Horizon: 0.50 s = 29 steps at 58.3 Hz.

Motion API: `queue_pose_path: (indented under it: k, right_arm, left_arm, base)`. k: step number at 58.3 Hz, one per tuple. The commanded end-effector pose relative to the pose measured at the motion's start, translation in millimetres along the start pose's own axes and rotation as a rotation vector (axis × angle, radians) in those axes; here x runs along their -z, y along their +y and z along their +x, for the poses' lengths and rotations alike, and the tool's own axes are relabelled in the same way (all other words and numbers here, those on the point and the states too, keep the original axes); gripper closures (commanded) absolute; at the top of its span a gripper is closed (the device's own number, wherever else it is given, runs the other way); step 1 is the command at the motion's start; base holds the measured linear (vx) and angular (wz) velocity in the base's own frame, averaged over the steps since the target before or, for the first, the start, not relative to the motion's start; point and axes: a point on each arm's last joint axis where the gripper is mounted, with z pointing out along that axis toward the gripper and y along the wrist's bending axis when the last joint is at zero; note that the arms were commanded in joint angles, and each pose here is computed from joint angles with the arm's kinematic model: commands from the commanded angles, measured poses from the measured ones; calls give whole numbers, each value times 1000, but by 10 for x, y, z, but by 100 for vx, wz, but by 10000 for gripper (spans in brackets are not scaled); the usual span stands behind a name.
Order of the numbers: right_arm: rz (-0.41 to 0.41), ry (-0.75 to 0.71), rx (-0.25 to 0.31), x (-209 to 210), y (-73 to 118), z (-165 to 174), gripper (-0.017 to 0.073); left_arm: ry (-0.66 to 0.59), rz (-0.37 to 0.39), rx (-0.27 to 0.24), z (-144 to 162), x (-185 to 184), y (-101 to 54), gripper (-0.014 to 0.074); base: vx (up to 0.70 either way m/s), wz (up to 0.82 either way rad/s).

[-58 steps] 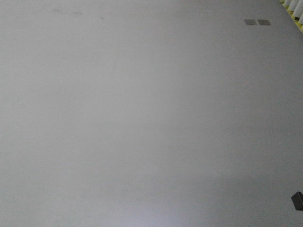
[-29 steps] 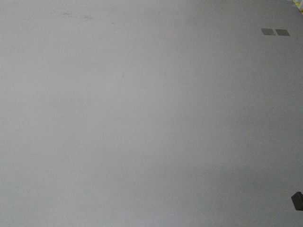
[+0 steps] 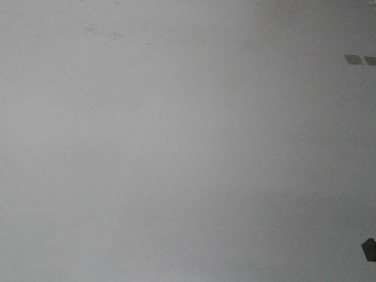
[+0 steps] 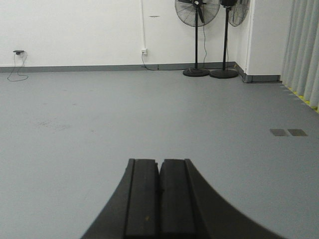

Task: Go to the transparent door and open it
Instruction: 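Drive the base across the grey floor, turning toward the glass door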

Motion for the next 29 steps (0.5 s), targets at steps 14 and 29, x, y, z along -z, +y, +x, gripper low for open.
queue_pose_path:
  k: [14, 29]
  right_arm:
    - [-7, -89, 13, 12, 6, -62, 568]
    - [-7, -89, 13, 12, 6, -62, 568]
  left_arm:
    - [-73, -11, 8, -26, 9, 9, 600]
    - [-73, -11, 8, -26, 8, 9, 600]
  base:
    - [52, 11]
    - [53, 20]
